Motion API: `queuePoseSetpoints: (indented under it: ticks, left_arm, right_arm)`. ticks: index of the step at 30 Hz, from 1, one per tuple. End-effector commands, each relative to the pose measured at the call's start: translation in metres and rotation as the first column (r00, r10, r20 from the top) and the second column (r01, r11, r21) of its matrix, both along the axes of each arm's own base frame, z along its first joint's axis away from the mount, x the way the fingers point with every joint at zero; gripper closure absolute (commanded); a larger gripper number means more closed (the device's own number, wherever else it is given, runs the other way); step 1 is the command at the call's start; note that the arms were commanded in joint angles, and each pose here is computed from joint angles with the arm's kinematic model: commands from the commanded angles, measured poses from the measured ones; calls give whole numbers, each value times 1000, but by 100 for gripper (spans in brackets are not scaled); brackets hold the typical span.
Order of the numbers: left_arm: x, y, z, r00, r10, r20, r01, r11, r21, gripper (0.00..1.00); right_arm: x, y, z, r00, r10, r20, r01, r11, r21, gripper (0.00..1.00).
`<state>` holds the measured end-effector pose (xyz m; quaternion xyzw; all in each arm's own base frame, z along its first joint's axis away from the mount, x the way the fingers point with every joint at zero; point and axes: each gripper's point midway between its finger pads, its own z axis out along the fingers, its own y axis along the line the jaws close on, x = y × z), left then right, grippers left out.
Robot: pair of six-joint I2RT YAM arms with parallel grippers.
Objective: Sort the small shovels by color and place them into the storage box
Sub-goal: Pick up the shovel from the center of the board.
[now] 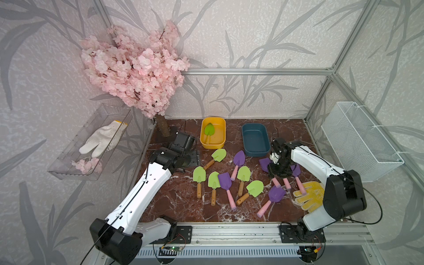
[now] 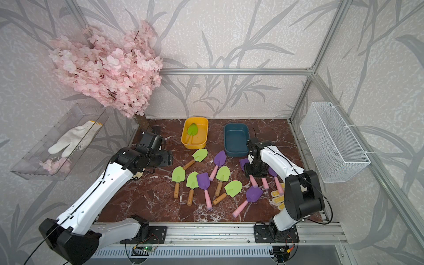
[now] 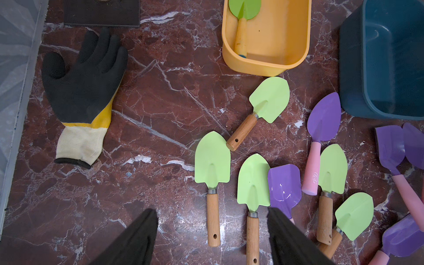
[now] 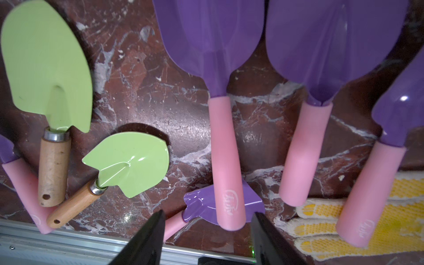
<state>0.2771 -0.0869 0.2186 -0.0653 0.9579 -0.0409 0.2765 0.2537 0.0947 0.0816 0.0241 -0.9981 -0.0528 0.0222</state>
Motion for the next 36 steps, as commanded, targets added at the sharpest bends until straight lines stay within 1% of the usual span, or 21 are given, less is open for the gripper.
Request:
queuePoseSetpoints:
  ticks: [1,13,19,22,30,33,34,36]
  left_arm:
    - [-8,3,-7,1000,7,-22,-7,1000,7,22]
    - [-4,-4,-17,1000,-13,-20,12,1000,-18,22]
    - [-7,-5,-21,999,-18,-28,17,1000,-25,22]
    - [-8,-5,-21,1000,-21,-23,20,999,-25,22]
    - [-8,-5,-24,999,-26,-30,26,999,-24,22]
    - [-7,-5,-22,999,-30,-27,29,999,-20,22]
    - [-7,-5,-22,999,-31,-26,30,999,-18,22]
    - [-6,-5,-21,999,-32,-23,32,999,-18,22]
  right_arm:
    - [4,0,0,1000,6,-3,-7,1000,-19,36]
    - [3,-6,-16,1000,-22,-22,21,997,-69,36]
    - [6,-4,-21,999,-39,12,40,997,-69,36]
    - [7,-5,-24,999,-35,6,36,996,-80,36]
    - [8,-8,-40,999,-34,-19,32,994,-105,42]
    - [10,-8,-41,999,-34,-8,33,994,-102,43]
    - [8,-8,-48,999,-33,-35,29,993,-110,43]
    - [7,-7,-53,999,-33,-44,28,993,-111,44]
